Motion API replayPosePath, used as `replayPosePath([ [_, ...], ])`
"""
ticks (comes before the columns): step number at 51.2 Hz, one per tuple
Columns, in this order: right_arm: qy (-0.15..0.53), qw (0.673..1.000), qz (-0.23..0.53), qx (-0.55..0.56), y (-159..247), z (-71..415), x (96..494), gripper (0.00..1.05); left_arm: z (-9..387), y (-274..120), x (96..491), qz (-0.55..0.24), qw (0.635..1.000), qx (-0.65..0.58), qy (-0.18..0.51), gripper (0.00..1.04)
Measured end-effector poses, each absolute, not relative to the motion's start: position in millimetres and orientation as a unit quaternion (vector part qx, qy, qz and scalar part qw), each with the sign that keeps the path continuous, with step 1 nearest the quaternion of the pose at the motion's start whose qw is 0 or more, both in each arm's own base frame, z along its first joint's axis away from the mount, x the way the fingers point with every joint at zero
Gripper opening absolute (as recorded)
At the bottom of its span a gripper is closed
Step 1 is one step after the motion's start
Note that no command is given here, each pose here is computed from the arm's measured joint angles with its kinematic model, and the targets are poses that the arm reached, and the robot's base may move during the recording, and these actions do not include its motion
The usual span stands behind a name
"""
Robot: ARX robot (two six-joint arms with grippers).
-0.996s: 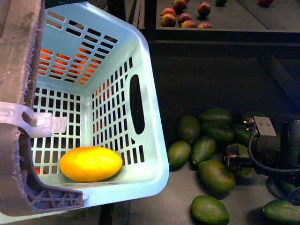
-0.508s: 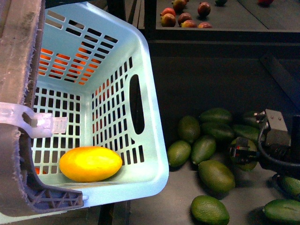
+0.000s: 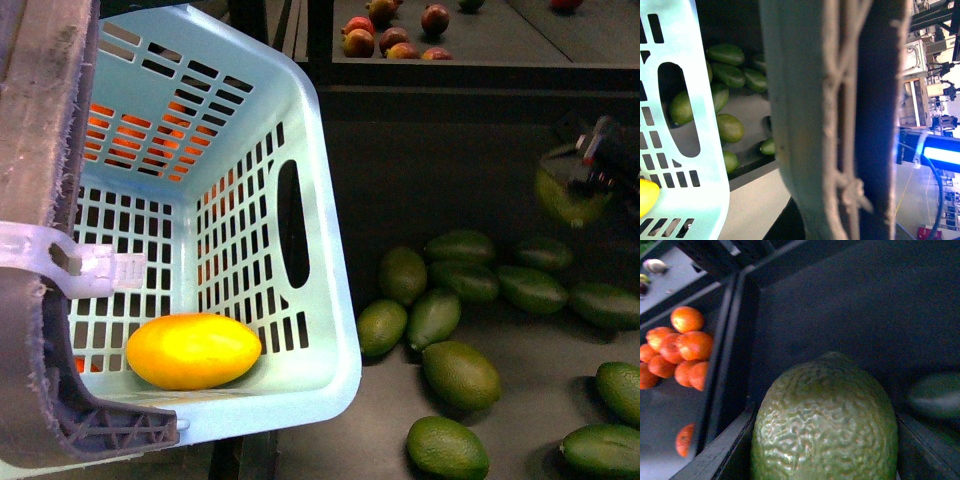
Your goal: Pick mango and avocado into basket
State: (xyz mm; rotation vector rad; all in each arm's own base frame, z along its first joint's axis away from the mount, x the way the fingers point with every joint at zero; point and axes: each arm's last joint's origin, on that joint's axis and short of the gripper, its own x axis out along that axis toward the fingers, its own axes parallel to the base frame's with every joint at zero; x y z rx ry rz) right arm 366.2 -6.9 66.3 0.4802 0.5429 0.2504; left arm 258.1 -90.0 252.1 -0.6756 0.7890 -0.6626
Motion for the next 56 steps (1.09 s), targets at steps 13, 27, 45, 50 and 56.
replayPosePath([
  [13,0.222,0.925,0.212,0.221,52,134,365,0.65,252,-90,258,-0.311,0.816,-0.317,0.370,0.07],
  [27,0.222,0.908,0.297,0.194,147,158,363,0.65,252,-90,258,-0.310,0.816,-0.317,0.370,0.07],
  [45,0.237,0.889,0.344,0.188,201,156,350,0.65,252,-90,258,-0.310,0.816,-0.317,0.370,0.07],
  [50,0.242,0.885,0.352,0.185,210,154,348,0.65,252,-90,258,-0.310,0.816,-0.317,0.370,0.07],
  [56,0.255,0.876,0.369,0.177,223,145,342,0.65,252,-90,258,-0.311,0.816,-0.317,0.370,0.07],
])
